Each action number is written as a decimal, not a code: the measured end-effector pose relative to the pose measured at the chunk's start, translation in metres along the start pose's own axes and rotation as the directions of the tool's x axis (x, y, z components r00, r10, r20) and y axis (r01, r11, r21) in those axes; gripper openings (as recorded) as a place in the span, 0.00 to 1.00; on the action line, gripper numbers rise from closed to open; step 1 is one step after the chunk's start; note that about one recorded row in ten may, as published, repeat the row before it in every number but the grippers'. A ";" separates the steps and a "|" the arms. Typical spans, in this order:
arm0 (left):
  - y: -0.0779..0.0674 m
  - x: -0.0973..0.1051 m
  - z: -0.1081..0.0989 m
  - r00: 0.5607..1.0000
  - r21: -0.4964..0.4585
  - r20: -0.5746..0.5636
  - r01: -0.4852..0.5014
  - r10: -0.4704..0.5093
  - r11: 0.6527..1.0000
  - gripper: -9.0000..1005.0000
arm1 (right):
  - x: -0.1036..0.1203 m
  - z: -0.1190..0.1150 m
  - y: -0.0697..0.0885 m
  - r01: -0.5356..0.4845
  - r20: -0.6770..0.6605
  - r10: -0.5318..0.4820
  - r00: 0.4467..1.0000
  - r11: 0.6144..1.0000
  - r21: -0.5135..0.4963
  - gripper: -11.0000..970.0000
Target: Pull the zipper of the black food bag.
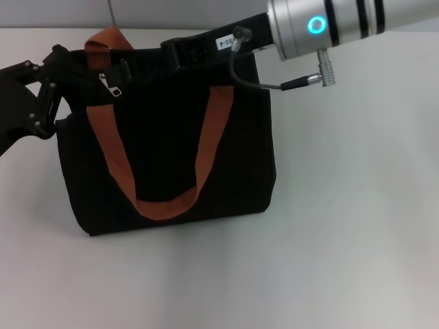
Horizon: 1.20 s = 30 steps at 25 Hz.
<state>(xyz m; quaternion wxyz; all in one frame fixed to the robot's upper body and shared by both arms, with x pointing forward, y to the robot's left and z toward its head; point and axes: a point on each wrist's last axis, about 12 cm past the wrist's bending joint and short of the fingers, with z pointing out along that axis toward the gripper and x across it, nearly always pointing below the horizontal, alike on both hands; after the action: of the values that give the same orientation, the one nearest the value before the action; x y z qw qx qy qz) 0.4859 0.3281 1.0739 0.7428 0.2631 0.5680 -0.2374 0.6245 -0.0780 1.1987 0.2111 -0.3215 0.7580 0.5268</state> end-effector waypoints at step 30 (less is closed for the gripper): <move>-0.002 -0.003 0.014 0.999 0.042 0.043 0.016 -0.018 0.999 0.02 | -0.009 0.028 0.004 0.090 -0.042 -0.087 0.995 0.992 0.083 0.45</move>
<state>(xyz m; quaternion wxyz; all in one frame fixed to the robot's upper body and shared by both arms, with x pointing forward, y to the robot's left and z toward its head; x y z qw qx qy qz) 0.4937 0.3173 1.0797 0.7472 0.2686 0.5490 -0.2611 0.6275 -0.0490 1.1968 0.2331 -0.3556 0.7686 0.4780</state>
